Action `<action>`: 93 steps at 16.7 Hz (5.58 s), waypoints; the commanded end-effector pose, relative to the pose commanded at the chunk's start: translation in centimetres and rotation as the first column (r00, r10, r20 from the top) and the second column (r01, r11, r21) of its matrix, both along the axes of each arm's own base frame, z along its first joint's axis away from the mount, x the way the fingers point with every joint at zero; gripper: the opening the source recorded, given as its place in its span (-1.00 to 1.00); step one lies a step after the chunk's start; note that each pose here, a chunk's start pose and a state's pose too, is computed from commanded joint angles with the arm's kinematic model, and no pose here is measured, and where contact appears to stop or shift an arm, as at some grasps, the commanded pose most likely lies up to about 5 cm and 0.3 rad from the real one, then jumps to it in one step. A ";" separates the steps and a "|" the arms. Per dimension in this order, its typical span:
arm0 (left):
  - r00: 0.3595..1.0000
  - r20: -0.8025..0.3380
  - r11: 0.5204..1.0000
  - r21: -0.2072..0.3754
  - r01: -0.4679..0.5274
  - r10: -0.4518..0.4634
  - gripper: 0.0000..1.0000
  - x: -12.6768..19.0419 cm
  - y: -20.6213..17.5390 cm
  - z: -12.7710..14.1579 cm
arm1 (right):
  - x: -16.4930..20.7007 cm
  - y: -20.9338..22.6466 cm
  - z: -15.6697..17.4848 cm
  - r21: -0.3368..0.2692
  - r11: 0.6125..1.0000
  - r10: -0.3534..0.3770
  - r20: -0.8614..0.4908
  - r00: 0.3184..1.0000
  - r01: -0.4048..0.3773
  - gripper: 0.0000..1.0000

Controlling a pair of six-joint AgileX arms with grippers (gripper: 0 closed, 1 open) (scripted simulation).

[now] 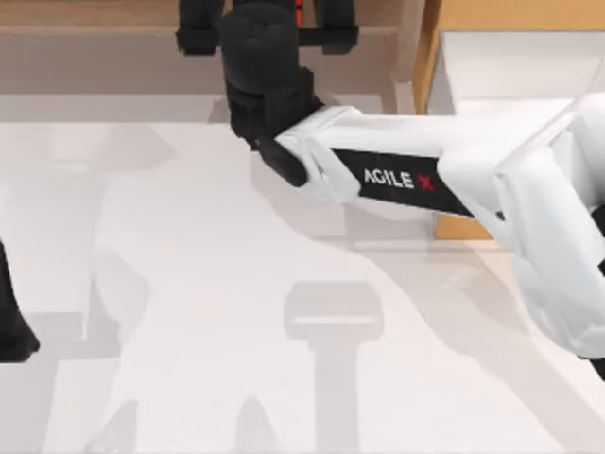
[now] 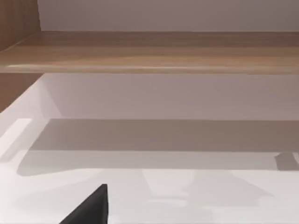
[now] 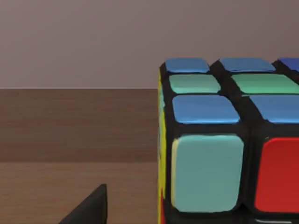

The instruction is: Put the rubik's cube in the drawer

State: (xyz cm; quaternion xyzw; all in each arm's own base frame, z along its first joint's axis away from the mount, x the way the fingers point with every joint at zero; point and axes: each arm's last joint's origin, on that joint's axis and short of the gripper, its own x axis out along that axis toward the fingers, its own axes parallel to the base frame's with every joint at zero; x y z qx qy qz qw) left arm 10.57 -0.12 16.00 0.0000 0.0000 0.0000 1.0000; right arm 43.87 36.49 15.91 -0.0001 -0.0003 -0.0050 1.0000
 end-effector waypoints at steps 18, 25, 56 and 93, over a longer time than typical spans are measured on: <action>1.000 0.000 1.000 0.000 0.000 0.000 1.00 0.0 0.0 0.0 | 0.4 -0.1 0.0 0.000 1.000 0.000 -0.001 1.000 0.000 -0.96; 1.000 0.000 1.000 0.000 0.000 0.000 1.00 0.0 0.0 0.0 | 0.4 -0.1 0.0 0.000 1.000 0.000 -0.001 1.000 0.000 -1.00; 1.000 0.000 1.000 0.000 0.000 0.000 1.00 0.0 0.0 0.0 | -8.8 3.6 16.6 0.255 0.734 0.637 0.065 0.768 -0.630 -1.00; 1.000 0.000 1.000 0.000 0.000 0.000 1.00 0.0 0.0 0.0 | 3.8 -29.7 3.2 0.020 1.000 0.020 -1.000 0.004 0.011 -0.40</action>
